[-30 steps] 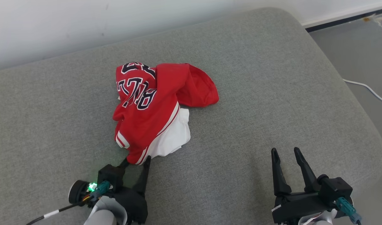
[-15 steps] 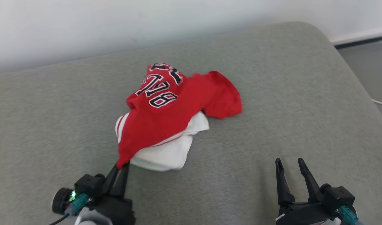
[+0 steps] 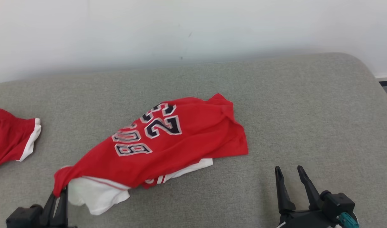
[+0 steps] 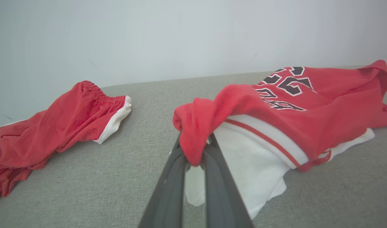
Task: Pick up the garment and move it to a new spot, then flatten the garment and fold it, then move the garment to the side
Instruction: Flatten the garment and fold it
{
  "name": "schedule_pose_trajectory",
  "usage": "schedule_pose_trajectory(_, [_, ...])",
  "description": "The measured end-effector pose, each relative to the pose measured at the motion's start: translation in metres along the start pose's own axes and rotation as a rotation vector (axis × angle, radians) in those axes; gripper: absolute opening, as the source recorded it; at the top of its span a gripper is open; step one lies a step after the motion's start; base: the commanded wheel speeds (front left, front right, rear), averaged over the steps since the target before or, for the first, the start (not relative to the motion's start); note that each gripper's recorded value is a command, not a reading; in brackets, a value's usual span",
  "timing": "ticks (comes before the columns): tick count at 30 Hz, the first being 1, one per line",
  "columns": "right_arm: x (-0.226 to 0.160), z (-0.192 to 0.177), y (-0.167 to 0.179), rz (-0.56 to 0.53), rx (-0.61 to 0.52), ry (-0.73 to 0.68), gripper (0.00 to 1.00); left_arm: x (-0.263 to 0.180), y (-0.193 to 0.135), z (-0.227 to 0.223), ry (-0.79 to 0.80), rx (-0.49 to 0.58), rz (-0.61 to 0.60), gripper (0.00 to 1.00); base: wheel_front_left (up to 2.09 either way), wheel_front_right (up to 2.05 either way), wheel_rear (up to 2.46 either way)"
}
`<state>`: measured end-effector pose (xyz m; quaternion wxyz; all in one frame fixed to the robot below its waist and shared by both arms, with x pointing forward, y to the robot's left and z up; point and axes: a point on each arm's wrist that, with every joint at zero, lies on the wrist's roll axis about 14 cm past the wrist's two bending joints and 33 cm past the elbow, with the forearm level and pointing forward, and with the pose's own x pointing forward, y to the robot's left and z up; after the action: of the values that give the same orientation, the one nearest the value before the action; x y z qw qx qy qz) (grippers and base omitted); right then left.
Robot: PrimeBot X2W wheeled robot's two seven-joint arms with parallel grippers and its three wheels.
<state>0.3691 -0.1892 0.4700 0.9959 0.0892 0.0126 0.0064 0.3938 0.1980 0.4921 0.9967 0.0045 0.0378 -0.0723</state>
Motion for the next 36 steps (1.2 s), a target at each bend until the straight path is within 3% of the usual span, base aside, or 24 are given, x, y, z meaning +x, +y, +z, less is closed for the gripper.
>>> schedule_pose_trajectory(3, [-0.004,0.000,-0.005,-0.015,0.001,0.000,1.00,-0.009,0.004,-0.006,0.027,-0.027,0.025,0.00,0.00,0.00,0.00])
schedule_pose_trajectory(4, [-0.006,-0.001,-0.007,-0.023,0.001,0.004,1.00,-0.010,0.004,-0.008,0.037,-0.034,0.030,0.25,0.00,0.00,0.00])
schedule_pose_trajectory(6, [-0.009,-0.001,-0.011,-0.036,0.001,0.005,1.00,-0.010,0.002,-0.011,0.043,-0.039,0.033,1.00,0.00,0.00,0.00])
schedule_pose_trajectory(12, [-0.011,0.000,-0.017,-0.055,0.001,0.000,1.00,-0.008,-0.008,-0.006,-0.001,-0.068,0.036,1.00,0.00,0.00,0.00])
schedule_pose_trajectory(18, [-0.007,0.000,-0.009,-0.028,0.002,-0.001,1.00,-0.011,0.003,0.019,-0.116,-0.059,0.088,1.00,0.00,0.00,0.00])
schedule_pose_trajectory(36, [-0.004,-0.001,-0.004,-0.011,0.000,0.004,1.00,-0.016,0.006,0.019,-0.147,-0.066,0.137,1.00,0.00,0.00,0.00])
